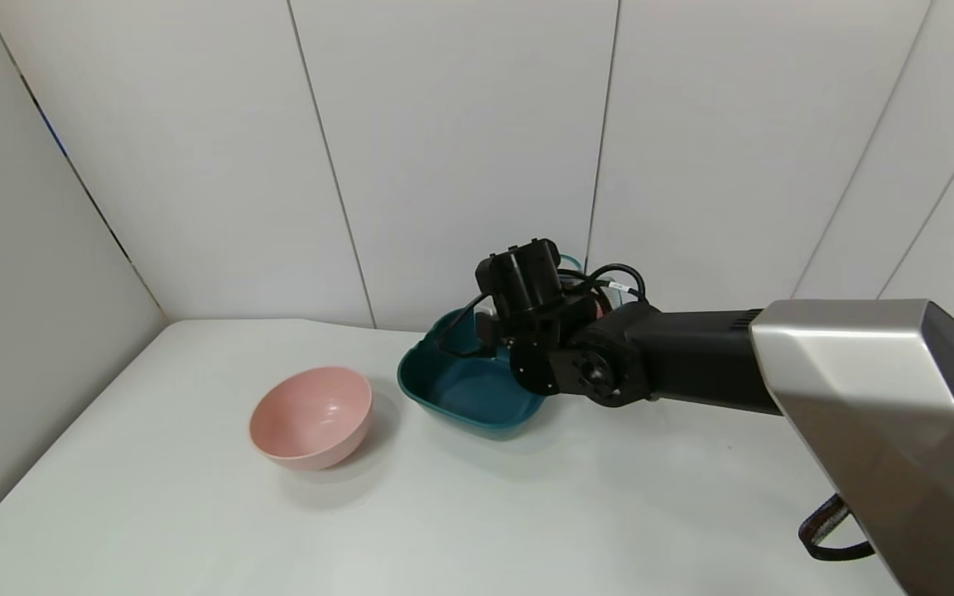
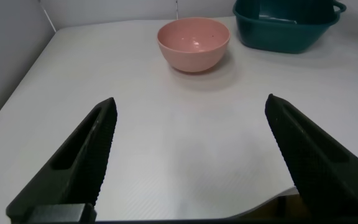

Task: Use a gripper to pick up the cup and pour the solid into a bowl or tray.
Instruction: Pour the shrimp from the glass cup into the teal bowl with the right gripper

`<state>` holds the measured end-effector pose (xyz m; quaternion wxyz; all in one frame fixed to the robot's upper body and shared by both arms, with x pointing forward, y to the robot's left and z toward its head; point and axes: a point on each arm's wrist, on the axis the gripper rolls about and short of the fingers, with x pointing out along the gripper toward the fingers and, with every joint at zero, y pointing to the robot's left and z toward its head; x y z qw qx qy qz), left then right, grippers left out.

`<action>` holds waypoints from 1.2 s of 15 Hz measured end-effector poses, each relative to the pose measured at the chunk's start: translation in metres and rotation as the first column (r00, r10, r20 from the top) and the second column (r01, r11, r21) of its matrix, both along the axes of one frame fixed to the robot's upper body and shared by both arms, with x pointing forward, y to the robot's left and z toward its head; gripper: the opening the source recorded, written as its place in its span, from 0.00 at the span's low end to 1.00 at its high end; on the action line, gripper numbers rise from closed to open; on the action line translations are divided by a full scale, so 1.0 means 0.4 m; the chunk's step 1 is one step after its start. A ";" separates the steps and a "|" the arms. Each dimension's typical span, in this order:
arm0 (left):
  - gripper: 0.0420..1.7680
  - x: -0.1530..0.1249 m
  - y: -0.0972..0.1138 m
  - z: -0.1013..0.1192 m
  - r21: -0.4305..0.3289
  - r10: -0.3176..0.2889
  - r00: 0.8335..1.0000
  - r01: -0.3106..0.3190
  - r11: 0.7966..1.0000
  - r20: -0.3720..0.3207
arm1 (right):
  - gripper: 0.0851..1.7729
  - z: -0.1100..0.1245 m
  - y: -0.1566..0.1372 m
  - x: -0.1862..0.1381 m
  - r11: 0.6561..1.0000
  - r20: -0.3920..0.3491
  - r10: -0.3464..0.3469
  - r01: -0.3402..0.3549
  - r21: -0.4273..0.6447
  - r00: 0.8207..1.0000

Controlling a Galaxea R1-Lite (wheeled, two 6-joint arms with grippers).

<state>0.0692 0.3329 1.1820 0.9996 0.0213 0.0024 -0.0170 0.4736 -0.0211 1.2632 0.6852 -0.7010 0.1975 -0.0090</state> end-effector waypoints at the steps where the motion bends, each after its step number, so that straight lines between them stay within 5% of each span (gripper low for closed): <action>1: 0.97 0.000 0.000 0.000 0.000 0.000 1.000 0.000 1.000 0.000 | 0.73 -0.003 -0.001 0.002 1.000 -0.005 0.000 0.000 -0.012 1.000; 18: 0.97 0.000 0.000 0.000 0.000 0.000 1.000 0.000 1.000 0.000 | 0.73 -0.049 0.031 -0.011 0.974 -0.053 -0.015 0.003 -0.226 0.998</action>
